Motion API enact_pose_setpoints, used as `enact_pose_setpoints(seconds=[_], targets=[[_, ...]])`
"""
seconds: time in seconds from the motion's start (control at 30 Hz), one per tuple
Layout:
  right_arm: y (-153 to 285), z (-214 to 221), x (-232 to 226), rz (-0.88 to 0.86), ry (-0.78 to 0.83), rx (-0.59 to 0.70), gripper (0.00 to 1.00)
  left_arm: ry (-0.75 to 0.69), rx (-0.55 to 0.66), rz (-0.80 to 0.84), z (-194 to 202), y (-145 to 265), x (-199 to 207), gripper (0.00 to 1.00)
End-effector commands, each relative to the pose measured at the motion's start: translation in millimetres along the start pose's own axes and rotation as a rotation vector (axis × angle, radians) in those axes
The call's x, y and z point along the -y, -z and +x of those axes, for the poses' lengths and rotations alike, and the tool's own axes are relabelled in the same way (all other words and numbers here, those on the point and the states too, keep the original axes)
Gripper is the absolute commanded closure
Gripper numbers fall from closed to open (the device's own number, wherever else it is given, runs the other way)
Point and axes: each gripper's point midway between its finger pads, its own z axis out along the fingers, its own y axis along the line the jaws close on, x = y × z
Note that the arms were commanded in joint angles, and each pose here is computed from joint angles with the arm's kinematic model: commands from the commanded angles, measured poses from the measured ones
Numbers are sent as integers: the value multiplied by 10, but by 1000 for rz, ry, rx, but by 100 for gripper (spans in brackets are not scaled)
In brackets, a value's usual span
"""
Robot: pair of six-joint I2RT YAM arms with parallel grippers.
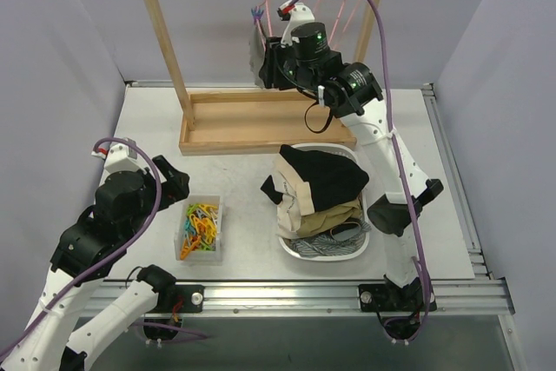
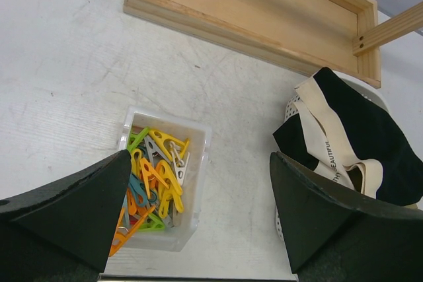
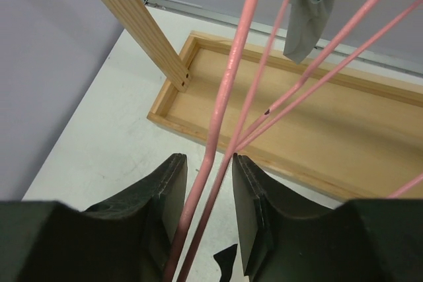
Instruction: Remove the underwear clipped to the hanger
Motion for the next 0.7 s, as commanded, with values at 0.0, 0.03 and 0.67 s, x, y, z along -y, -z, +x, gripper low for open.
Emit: enact_pose_setpoints(seconds=[0.0,0.03,0.67], targets=[[171,-135,-25,-25,-4,33,79,-4,34,10,-76,-4,19,6],[187,-134,-14,-23,-4,32,81,-5,33,9,-73,-4,17,6],[445,-158,-22,-10,8,35,46,-1,33,12,-60,-31,26,6]])
